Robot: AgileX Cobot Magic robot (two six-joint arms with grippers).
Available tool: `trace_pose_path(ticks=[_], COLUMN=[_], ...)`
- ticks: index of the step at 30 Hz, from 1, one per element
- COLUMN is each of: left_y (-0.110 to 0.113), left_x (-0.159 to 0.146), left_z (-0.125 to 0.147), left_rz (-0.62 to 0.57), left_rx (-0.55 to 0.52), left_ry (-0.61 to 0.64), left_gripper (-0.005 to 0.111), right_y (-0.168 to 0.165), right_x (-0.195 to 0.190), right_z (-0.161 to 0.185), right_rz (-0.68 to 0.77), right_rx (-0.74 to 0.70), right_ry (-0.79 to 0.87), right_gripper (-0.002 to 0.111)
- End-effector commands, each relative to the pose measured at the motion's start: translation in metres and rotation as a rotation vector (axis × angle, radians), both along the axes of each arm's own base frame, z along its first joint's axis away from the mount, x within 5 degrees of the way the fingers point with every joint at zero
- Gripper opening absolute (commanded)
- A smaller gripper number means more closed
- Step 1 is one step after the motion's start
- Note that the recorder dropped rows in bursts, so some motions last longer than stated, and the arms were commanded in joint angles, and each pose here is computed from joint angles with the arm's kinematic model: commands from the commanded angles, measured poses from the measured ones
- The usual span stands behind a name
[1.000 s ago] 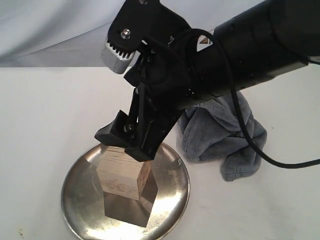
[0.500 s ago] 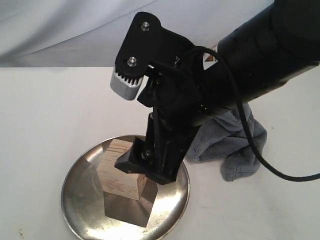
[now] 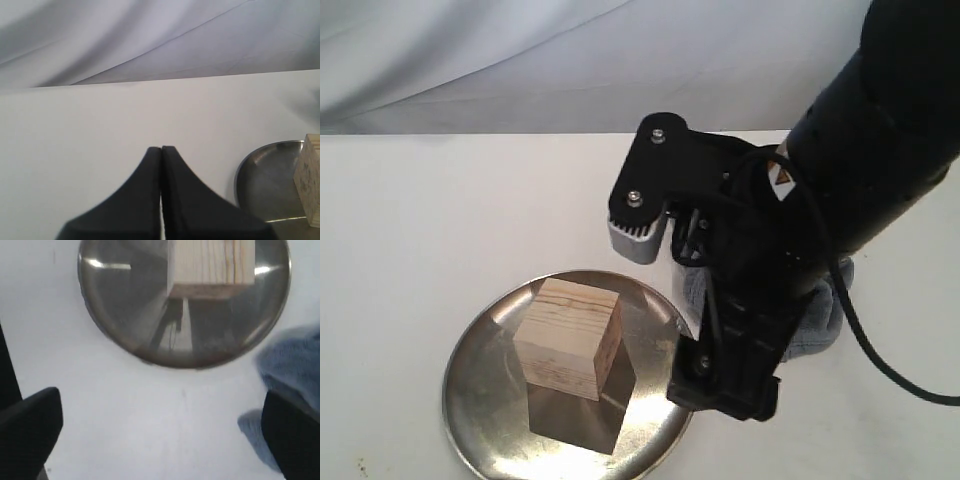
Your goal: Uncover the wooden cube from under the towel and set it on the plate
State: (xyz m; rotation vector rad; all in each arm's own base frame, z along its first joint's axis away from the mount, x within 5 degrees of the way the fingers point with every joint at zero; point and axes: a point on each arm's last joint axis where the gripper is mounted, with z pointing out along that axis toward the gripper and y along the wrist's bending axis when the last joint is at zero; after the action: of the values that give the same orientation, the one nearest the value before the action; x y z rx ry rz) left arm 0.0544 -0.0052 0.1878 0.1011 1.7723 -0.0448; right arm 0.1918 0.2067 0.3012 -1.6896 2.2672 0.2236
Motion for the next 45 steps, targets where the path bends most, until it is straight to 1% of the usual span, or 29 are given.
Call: trace_pose_path(ticks=[1, 3, 6, 7, 10, 13, 16, 17, 22, 35, 37, 39, 42, 44, 45], left_y=[0.000, 0.000, 0.000, 0.000, 0.000, 0.000, 0.000, 0.000, 0.000, 0.000, 0.000, 0.000, 0.000, 0.000, 0.000], left_x=[0.000, 0.000, 0.000, 0.000, 0.000, 0.000, 0.000, 0.000, 0.000, 0.000, 0.000, 0.000, 0.000, 0.000, 0.000], left_z=[0.000, 0.000, 0.000, 0.000, 0.000, 0.000, 0.000, 0.000, 0.000, 0.000, 0.000, 0.000, 0.000, 0.000, 0.000], left_rz=[-0.003, -0.003, -0.003, -0.003, -0.003, -0.003, -0.003, -0.003, -0.003, -0.003, -0.003, -0.003, -0.003, -0.003, -0.003], left_rx=[-0.009, -0.009, -0.009, -0.009, -0.009, -0.009, -0.009, -0.009, -0.009, -0.009, -0.009, -0.009, -0.009, -0.009, -0.009], left_ry=[-0.007, -0.007, -0.007, -0.007, -0.007, -0.007, -0.007, -0.007, -0.007, -0.007, -0.007, -0.007, -0.007, -0.007, -0.007], left_gripper=[0.000, 0.000, 0.000, 0.000, 0.000, 0.000, 0.000, 0.000, 0.000, 0.000, 0.000, 0.000, 0.000, 0.000, 0.000], right_y=[-0.015, -0.022, -0.036, -0.042, -0.052, -0.057, -0.060, -0.060, -0.061, -0.061, -0.062, -0.058, -0.049, -0.043, -0.042], right_x=[-0.001, 0.003, 0.018, 0.025, 0.037, 0.044, 0.044, 0.045, 0.045, 0.046, 0.046, 0.048, 0.050, 0.051, 0.051], right_z=[-0.001, -0.001, 0.004, 0.008, 0.017, 0.025, 0.031, 0.031, 0.033, 0.031, 0.032, 0.032, 0.032, 0.031, 0.032], right_rz=[-0.085, -0.141, -0.323, -0.410, -0.541, -0.671, -0.836, -0.867, -0.913, -0.905, -0.924, -0.910, -0.865, -0.830, -0.816], right_rx=[-0.147, -0.210, -0.314, -0.348, -0.387, -0.368, -0.275, -0.257, -0.230, -0.242, -0.230, -0.184, -0.094, -0.038, -0.019], right_ry=[0.021, -0.017, -0.187, -0.275, -0.448, -0.569, -0.602, -0.607, -0.623, -0.631, -0.634, -0.639, -0.627, -0.609, -0.611], right_gripper=[0.105, 0.105, 0.105, 0.105, 0.105, 0.105, 0.105, 0.105, 0.105, 0.104, 0.097, 0.083, 0.052, 0.028, 0.020])
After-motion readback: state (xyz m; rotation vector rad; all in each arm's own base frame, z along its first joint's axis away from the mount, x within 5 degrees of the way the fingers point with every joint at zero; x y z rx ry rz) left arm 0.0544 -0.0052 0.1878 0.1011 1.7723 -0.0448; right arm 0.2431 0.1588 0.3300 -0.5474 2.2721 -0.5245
